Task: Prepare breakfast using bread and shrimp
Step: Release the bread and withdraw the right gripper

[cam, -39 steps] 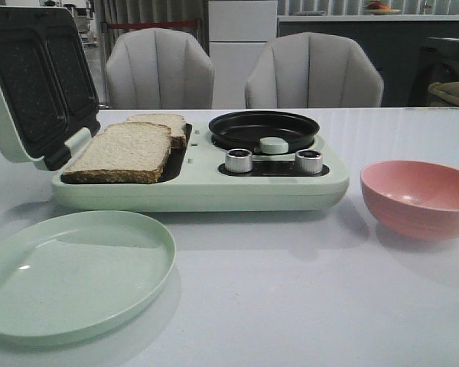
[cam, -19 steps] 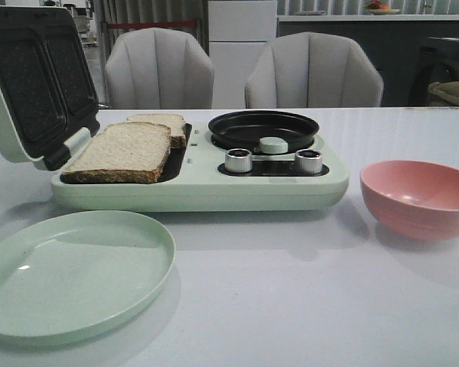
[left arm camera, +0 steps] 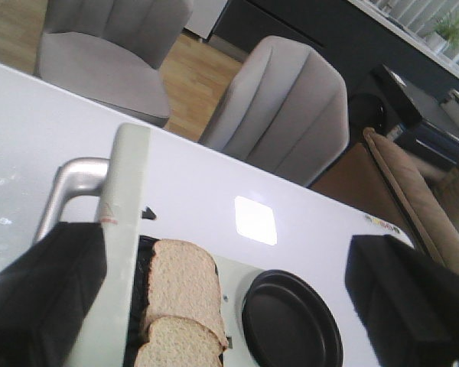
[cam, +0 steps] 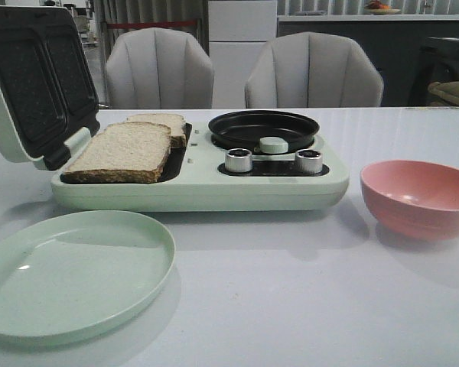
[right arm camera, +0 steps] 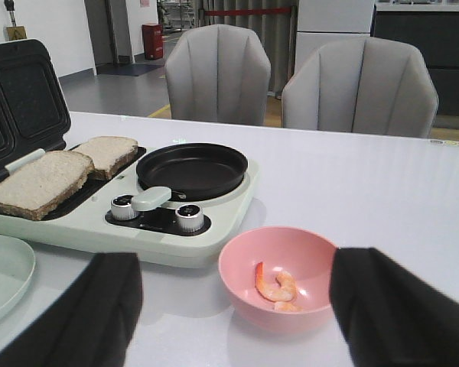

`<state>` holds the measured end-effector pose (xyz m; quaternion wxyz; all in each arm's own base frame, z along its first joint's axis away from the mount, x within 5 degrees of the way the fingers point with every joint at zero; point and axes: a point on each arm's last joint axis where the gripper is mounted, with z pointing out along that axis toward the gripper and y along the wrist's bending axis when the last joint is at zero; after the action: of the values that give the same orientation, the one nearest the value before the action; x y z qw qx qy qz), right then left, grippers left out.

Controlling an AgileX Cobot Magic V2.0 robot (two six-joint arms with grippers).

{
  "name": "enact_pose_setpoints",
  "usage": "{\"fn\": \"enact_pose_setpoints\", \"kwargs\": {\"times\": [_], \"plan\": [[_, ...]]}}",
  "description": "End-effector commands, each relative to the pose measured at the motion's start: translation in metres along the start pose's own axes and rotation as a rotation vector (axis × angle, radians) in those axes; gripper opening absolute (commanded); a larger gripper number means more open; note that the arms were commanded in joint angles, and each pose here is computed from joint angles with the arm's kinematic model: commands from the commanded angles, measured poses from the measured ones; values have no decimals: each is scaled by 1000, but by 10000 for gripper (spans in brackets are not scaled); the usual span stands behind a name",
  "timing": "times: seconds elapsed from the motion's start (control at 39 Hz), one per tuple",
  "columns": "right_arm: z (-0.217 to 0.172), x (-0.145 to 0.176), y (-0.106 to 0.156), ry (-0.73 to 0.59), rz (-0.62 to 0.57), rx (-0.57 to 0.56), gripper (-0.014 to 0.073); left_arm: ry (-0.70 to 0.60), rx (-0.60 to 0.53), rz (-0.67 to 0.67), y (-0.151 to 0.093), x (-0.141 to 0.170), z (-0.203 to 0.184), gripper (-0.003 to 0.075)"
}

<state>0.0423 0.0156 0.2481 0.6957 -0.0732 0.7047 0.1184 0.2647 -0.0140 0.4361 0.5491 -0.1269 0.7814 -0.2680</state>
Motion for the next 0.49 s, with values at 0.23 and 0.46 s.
{"fn": "enact_pose_setpoints", "kwargs": {"times": [0.23, 0.46], "plan": [[-1, -14, -1, -81, 0, 13, 605, 2, 172, -283, 54, -29, 31, 689], [-1, -14, -1, -81, 0, 13, 605, 57, 163, -336, 85, -21, 60, 605]]}}
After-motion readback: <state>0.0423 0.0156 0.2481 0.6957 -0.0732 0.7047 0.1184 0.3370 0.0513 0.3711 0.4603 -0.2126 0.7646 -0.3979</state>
